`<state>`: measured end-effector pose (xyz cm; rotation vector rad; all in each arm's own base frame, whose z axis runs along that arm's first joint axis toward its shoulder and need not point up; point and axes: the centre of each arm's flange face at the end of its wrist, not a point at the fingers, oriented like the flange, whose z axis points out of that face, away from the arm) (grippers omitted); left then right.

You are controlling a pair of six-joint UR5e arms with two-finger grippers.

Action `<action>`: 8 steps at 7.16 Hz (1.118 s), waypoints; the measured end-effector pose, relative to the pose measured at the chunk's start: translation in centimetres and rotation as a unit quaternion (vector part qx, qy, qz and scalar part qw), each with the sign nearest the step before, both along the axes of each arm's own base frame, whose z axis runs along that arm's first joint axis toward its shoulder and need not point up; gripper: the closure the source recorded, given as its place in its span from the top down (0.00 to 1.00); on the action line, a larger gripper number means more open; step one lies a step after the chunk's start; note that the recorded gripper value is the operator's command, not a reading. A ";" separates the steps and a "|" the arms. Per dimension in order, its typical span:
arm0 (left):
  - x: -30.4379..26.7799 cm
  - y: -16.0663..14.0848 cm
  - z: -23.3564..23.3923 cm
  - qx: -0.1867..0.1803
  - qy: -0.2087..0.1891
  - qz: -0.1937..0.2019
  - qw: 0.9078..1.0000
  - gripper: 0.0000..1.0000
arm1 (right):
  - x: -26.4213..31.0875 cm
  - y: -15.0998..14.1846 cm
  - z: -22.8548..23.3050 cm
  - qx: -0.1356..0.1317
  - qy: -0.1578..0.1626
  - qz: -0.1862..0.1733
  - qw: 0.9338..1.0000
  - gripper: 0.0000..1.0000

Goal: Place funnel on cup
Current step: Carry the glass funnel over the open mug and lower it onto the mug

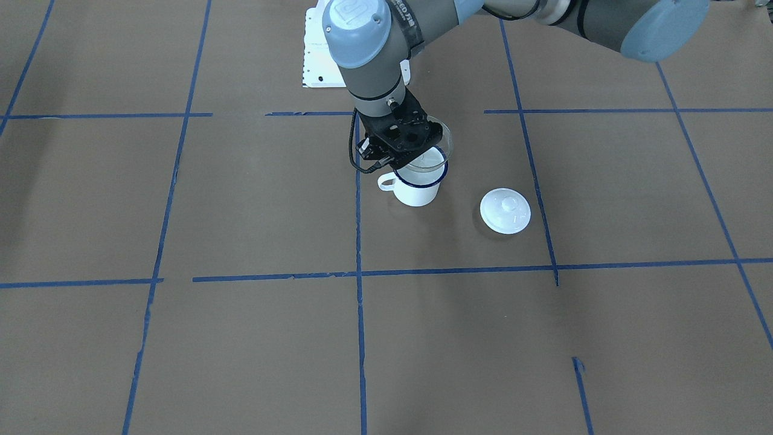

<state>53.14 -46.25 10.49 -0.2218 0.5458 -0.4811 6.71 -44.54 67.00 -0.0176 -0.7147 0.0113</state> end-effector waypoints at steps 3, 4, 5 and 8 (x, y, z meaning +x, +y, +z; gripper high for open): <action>2.2 0.8 2.1 0.001 -0.001 0.013 1.000 0.00 | 0.0 0.0 0.0 0.000 0.000 0.000 1.000 1.00; 2.3 0.8 2.2 0.007 -0.002 0.011 1.000 0.00 | 0.0 0.0 0.0 0.000 0.000 0.000 1.000 1.00; 2.3 0.7 2.3 0.013 -0.004 0.009 1.000 0.00 | 0.0 0.0 0.0 0.000 0.000 0.000 1.000 1.00; 2.5 0.5 2.9 0.020 -0.002 0.006 1.000 0.03 | 0.0 0.0 0.0 0.000 0.000 0.000 1.000 1.00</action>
